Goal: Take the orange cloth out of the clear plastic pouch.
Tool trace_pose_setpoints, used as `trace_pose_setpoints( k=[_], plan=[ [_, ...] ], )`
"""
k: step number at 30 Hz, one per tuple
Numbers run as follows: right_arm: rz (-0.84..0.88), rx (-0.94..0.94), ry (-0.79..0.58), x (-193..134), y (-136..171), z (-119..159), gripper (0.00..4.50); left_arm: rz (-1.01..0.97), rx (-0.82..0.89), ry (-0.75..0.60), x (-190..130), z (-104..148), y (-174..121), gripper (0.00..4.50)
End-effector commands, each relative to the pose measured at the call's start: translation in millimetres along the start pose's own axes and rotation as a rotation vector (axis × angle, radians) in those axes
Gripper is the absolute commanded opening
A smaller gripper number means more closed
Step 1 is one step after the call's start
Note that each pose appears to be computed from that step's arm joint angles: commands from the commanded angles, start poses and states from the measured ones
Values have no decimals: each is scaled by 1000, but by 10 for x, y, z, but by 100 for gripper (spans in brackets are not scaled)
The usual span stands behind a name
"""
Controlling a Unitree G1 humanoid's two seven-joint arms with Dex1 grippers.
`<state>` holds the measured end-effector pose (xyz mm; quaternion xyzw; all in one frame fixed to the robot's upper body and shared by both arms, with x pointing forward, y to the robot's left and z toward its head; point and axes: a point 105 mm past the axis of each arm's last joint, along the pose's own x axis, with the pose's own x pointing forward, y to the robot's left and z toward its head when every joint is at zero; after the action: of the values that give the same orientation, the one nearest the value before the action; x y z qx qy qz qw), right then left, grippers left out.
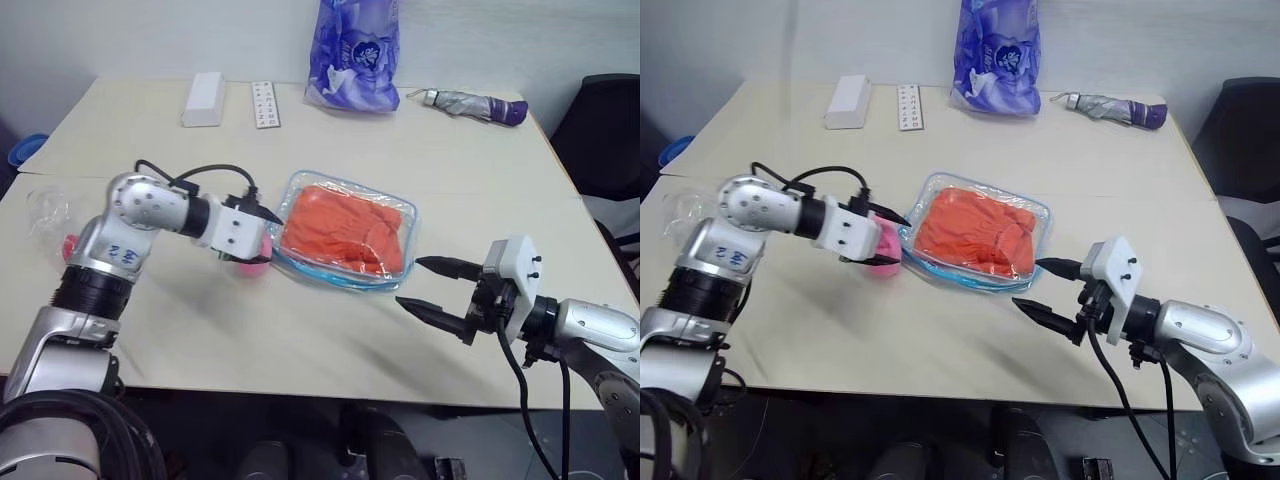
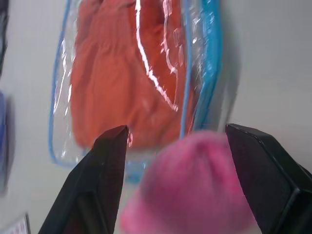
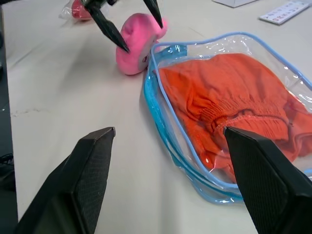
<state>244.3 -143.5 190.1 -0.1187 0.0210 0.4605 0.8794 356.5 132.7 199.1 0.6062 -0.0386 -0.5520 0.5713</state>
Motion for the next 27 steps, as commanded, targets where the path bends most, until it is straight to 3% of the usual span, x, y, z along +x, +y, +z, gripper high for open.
trace_pose_setpoints(
  k=[1,5,9,12,16,19,27],
  plan=[
    [-16,-43,-17,-38,27,108,372,31,33,118,-79,-259,62,335],
    [-44,-34,-11,-84,20,77,372,62,-35,284,-407,-703,-19,335],
    [-49,-29,-1,-118,46,27,372,111,-84,330,-649,-814,55,335],
    [-35,-29,1,-109,76,8,372,184,-183,137,-660,-511,351,335],
    [-10,-38,13,-104,83,-7,372,100,-152,-67,-423,-51,387,335],
    [17,-37,20,-103,98,-13,372,46,-106,-95,-218,82,313,335],
    [22,-46,23,-94,96,-1,372,-29,-57,-83,217,63,167,335]
  ],
)
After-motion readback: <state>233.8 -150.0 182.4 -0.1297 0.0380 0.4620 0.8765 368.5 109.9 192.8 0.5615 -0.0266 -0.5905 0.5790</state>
